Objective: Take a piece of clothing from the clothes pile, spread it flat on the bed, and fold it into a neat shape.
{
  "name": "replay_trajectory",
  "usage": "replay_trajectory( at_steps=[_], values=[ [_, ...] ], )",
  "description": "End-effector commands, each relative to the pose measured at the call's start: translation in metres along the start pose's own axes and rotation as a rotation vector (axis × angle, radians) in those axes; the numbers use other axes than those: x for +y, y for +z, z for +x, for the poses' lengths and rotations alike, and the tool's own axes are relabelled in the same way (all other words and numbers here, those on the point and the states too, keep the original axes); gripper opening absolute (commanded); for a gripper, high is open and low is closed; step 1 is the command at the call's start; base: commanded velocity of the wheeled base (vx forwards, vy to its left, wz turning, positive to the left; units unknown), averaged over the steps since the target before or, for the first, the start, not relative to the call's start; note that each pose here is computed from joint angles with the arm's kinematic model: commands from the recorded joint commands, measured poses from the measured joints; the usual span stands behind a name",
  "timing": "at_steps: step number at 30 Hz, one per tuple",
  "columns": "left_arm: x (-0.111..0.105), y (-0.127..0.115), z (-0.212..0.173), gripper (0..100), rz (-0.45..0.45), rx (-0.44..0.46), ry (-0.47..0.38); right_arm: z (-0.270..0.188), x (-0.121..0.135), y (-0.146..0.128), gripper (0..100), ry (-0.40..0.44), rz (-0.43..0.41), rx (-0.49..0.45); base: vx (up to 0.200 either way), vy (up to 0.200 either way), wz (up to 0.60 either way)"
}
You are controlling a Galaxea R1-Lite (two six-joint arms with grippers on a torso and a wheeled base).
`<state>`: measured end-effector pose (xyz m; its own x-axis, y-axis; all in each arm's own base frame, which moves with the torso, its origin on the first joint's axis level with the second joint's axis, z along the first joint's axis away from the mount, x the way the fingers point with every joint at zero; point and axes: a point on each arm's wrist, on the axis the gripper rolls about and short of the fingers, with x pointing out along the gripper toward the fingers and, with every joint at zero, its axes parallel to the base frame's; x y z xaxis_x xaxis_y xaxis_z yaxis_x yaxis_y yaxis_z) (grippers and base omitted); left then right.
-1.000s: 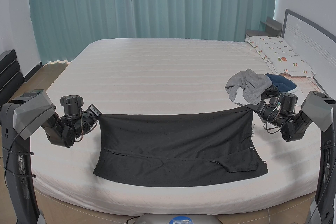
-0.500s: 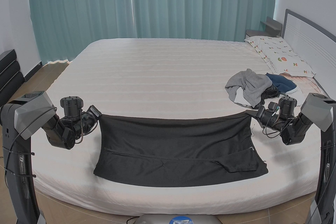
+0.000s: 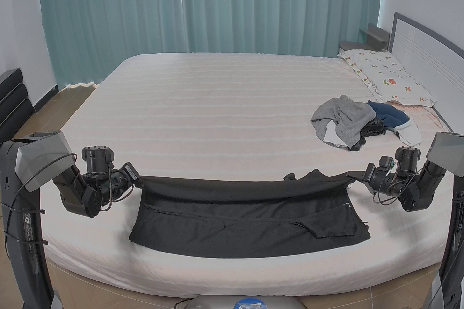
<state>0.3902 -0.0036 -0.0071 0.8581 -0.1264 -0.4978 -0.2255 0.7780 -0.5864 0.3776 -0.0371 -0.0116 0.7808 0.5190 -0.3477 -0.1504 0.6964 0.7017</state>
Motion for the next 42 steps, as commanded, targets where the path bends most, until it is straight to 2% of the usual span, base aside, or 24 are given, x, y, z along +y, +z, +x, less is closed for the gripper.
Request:
replay_trajectory(
  at_steps=[1,6,12,18,19,20,21,29,33,36,38,40,41,42],
  values=[
    [0.008,-0.012,-0.007,0,0.029,0.050,0.024,-0.009,-0.005,-0.020,0,-0.039,-0.014,0.052,0.000,0.000,0.00],
    [0.016,-0.025,-0.014,0,0.091,0.120,0.026,-0.015,-0.009,-0.035,0,-0.066,-0.080,0.096,0.000,0.000,0.00],
    [0.021,-0.033,-0.018,0,0.104,0.158,0.031,-0.017,-0.015,-0.048,0,-0.102,-0.082,0.131,0.000,0.000,0.00],
    [0.022,-0.035,-0.021,0,0.104,0.169,0.039,-0.017,-0.017,-0.050,0,-0.112,-0.082,0.135,0.000,0.000,0.00],
    [0.022,-0.036,-0.021,100,0.104,0.170,0.038,-0.016,-0.018,-0.050,0,-0.115,-0.082,0.133,0.000,0.000,0.00],
    [0.022,-0.036,-0.021,100,0.105,0.169,0.037,-0.016,-0.018,-0.051,0,-0.118,-0.079,0.136,0.000,0.000,0.00],
    [0.022,-0.036,-0.021,100,0.103,0.169,0.037,-0.016,-0.017,-0.051,100,-0.116,-0.081,0.136,0.000,0.000,0.00],
    [0.018,-0.031,-0.031,100,0.099,0.162,0.017,-0.023,-0.007,-0.038,100,-0.100,-0.086,0.092,0.000,0.000,0.00],
    [0.015,-0.019,-0.041,100,0.084,0.129,0.001,-0.028,-0.002,-0.026,100,-0.095,-0.057,0.047,0.000,0.000,0.00],
    [0.010,-0.006,-0.045,100,0.056,0.088,-0.020,-0.027,0.003,-0.016,100,-0.086,-0.023,0.016,0.000,0.000,0.00],
    [0.004,0.001,-0.040,100,0.013,0.061,-0.038,-0.021,0.006,-0.009,100,-0.109,0.014,-0.016,0.000,0.000,0.00],
    [0.004,0.001,-0.040,100,0.013,0.061,-0.038,-0.021,0.006,-0.009,100,-0.109,0.014,-0.016,0.000,0.000,0.00],
    [-0.004,0.012,-0.030,100,-0.049,0.043,-0.046,-0.005,0.009,-0.008,100,-0.171,0.104,-0.046,0.000,0.000,0.00],
    [-0.004,0.012,-0.027,100,-0.053,0.058,-0.037,-0.001,0.009,-0.010,100,-0.181,0.120,-0.043,0.000,0.000,0.00]
  ],
)
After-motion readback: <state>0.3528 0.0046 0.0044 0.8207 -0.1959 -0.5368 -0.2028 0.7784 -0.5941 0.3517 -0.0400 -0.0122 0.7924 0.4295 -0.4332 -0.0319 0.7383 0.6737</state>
